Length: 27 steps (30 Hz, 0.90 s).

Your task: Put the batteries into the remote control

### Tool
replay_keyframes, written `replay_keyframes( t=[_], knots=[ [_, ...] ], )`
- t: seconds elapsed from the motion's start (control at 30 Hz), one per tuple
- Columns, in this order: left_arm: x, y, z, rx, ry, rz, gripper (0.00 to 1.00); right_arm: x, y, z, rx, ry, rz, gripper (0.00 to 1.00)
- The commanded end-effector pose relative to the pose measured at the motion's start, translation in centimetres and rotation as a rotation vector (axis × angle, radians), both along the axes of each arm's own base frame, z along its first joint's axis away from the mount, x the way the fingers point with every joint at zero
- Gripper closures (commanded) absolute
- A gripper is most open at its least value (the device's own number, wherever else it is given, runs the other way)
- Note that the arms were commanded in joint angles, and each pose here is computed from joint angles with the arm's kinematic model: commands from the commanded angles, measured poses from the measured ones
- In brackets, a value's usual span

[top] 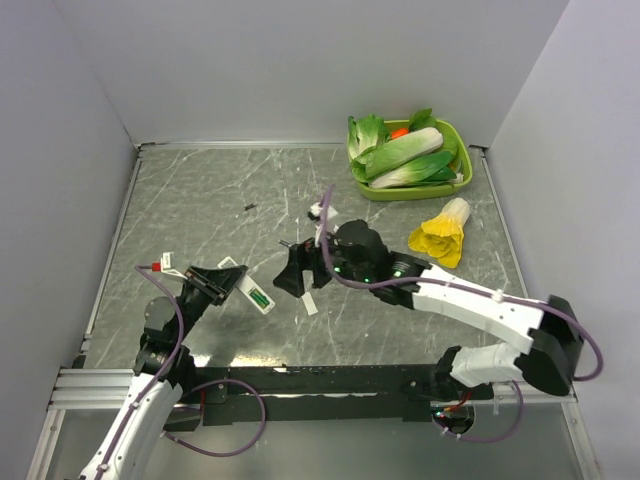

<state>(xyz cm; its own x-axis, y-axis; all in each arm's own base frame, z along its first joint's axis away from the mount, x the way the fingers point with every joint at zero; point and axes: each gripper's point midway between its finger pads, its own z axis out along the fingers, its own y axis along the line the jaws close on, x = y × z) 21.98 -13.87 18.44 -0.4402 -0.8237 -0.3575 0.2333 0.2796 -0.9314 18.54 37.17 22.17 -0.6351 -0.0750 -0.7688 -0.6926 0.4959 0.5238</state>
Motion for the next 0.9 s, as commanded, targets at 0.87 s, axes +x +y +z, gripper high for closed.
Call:
replay_keyframes(
  t=[0.87],
  knots=[
    [0.7,2.0,-6.2,0.146,0.131,0.115,0.98,-2.0,-6.2,-16.0,-0.766,0.238,-0.154,0.25]
  ],
)
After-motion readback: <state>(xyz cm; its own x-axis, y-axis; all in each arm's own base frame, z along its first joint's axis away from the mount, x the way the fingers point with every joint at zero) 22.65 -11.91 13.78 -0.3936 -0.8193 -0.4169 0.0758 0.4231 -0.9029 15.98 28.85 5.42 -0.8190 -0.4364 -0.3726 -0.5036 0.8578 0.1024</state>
